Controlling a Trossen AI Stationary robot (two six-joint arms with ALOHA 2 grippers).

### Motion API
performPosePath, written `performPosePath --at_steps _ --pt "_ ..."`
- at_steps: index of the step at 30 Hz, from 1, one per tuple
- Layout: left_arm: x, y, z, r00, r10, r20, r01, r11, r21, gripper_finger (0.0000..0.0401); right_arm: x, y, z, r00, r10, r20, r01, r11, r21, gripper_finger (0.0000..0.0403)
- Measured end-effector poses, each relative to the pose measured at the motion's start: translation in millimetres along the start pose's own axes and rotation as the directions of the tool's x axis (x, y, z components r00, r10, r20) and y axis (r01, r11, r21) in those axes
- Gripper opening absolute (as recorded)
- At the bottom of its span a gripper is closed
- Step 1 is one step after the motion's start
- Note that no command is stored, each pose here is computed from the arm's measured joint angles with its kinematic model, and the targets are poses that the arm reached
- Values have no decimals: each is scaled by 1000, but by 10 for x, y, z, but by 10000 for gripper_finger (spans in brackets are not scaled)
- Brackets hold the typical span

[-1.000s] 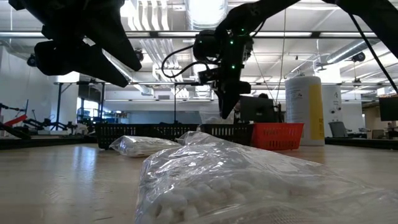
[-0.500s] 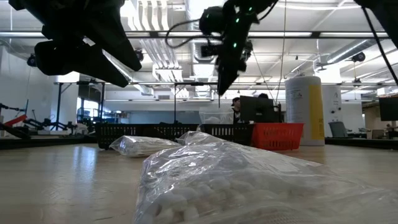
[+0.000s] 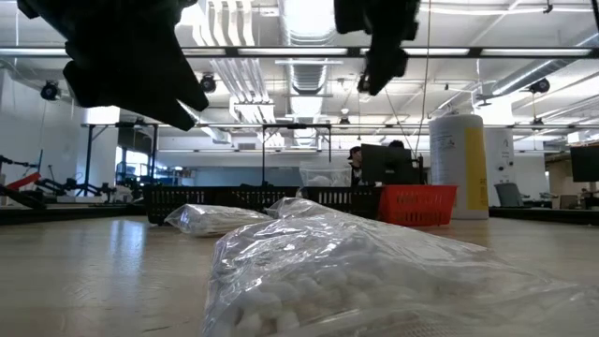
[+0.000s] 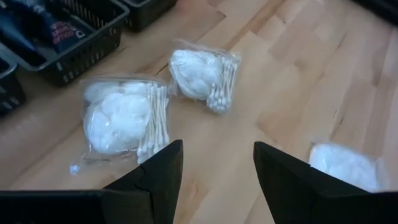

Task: Pick & Place Travel size toiletries
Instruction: Put the white cotton pack into the right black bin

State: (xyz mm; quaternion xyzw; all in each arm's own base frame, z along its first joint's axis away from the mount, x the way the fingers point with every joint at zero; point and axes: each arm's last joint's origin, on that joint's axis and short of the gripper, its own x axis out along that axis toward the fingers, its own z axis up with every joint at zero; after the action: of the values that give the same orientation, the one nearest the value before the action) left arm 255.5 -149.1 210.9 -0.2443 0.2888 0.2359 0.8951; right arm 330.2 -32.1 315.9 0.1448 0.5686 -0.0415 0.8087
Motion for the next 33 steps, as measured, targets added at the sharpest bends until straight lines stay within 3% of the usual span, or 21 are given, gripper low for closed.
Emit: performPosePath --at_steps 9,13,17,20,24,29,33 --pt "53 1 27 987 -69 -144 103 963 249 202 334 685 -458 996 84 -23 -77 974 211 233" --pt "103 -8 81 969 -132 -211 203 909 364 202 561 907 -672 992 124 -16 -110 925 363 242" --pt "165 -65 132 940 -242 -240 328 834 443 202 764 1079 -952 991 118 -64 -70 863 500 251" --pt "237 -126 142 917 -314 -247 397 793 463 202 853 1147 -1161 989 99 -110 -17 814 581 255" --pt "374 -203 84 895 -369 -252 446 776 447 202 960 1222 -1436 981 76 -177 53 777 627 258" --pt "572 -358 -3 879 -377 -293 472 782 407 202 1095 1324 -1713 966 121 -229 50 779 624 248" --pt "738 -557 -45 851 -399 -341 515 761 395 202 1166 1410 -1884 961 153 -228 29 770 637 234"
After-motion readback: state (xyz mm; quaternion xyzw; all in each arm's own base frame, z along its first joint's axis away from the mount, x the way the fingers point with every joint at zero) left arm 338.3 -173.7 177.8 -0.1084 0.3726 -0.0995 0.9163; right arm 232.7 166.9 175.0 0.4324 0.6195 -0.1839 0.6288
